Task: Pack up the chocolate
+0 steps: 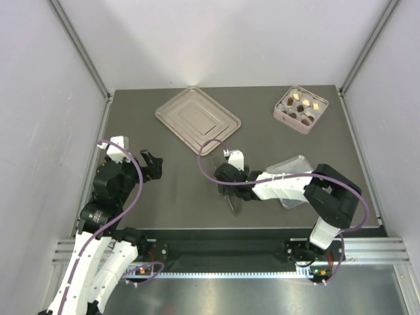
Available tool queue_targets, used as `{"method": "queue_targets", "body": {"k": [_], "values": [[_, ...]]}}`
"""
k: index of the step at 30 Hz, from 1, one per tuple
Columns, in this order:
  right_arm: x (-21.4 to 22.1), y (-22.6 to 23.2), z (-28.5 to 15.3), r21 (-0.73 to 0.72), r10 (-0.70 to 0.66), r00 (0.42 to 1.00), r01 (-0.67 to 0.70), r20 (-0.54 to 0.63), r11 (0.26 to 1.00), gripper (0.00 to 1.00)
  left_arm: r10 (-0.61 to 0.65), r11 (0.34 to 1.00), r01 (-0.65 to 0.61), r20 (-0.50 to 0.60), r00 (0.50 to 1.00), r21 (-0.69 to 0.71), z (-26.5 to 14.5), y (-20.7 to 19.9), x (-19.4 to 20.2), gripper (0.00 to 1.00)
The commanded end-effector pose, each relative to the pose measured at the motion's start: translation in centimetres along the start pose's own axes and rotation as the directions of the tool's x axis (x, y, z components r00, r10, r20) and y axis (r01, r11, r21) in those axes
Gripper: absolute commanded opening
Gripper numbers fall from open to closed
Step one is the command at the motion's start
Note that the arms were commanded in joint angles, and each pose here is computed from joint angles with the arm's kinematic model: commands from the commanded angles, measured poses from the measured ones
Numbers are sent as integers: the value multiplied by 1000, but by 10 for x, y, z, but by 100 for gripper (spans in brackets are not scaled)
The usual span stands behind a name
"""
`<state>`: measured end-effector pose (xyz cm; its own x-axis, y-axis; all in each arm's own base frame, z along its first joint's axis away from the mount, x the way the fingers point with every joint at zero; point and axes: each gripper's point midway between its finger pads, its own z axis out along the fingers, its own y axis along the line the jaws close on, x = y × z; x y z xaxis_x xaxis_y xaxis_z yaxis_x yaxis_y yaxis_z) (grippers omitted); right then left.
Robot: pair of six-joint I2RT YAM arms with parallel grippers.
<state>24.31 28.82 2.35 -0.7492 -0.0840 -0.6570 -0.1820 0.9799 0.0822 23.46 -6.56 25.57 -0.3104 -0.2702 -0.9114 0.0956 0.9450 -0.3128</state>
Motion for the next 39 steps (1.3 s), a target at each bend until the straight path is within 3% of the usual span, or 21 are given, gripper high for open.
{"method": "queue_targets", "body": {"k": [1, 16, 23, 29, 36, 39], "values": [[-11, 10, -13, -31, 52, 998, -51, 20, 998, 73, -11, 1000, 11, 53, 999, 10, 2, -3, -12, 99], [-20, -12, -31, 62, 107, 993, -110, 41, 992, 82, -12, 1000, 12, 49, 999, 9, 3, -2, -11, 99], [-26, -17, -39, 75, 109, 992, -114, 57, 991, 93, -14, 1000, 14, 45, 999, 7, 3, -2, -10, 99], [-65, -28, -75, 69, 124, 982, -135, 145, 988, 95, -15, 1000, 14, 45, 999, 6, 3, -2, -10, 99], [-114, -103, -89, 80, 340, 916, -363, 212, 928, 90, -15, 1000, 14, 44, 999, 18, 1, -5, -9, 99], [-123, -145, -88, 125, 472, 848, -510, 243, 851, 81, -13, 1000, 12, 41, 999, 23, 1, -7, -8, 99]]}}
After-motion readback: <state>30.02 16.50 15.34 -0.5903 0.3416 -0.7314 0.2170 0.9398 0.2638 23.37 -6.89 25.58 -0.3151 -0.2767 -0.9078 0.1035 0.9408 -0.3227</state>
